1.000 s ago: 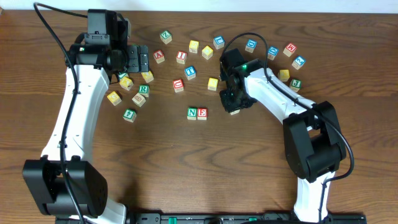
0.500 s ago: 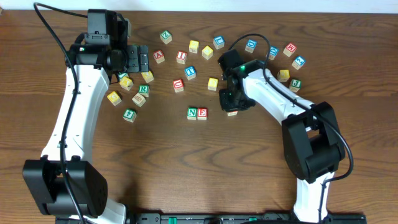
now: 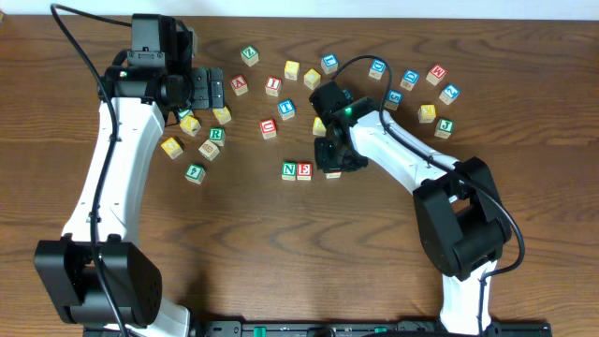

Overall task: Spell out NEURIPS
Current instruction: 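Lower the red U block right of the red E block, then push the U block with the right gripper flush against the E block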

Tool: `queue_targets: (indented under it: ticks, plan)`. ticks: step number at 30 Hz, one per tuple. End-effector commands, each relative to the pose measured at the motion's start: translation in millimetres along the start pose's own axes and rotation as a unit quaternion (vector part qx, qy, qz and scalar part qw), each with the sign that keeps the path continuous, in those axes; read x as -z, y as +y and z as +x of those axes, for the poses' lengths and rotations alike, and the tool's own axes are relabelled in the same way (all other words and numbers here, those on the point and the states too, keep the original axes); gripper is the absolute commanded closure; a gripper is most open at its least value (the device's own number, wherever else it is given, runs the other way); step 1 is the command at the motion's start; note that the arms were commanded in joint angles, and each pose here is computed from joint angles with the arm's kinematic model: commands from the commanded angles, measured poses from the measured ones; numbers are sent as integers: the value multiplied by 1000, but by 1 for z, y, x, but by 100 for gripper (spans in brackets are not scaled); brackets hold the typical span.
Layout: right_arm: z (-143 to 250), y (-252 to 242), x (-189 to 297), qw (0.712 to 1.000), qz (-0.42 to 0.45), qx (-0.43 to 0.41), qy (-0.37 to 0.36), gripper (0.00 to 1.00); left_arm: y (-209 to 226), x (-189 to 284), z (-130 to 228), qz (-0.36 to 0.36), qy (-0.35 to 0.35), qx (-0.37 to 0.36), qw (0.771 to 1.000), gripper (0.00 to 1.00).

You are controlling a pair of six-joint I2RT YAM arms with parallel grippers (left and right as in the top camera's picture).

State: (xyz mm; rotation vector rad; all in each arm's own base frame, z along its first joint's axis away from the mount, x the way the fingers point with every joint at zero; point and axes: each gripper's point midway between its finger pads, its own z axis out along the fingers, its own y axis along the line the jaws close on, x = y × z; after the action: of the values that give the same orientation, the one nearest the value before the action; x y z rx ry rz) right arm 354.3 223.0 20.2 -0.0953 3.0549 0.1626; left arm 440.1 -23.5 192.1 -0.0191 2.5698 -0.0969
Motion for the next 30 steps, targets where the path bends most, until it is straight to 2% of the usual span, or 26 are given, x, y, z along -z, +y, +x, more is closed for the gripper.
queue_targets:
  ticks: [1, 30]
  plan:
    - [6, 6, -7, 1000, -3, -24, 8, 75, 1, 14, -11, -4, -21, 1, 1000, 2]
    - [11, 24, -8, 1000, -9, -22, 2, 72, 1, 14, -11, -4, -21, 1, 1000, 2]
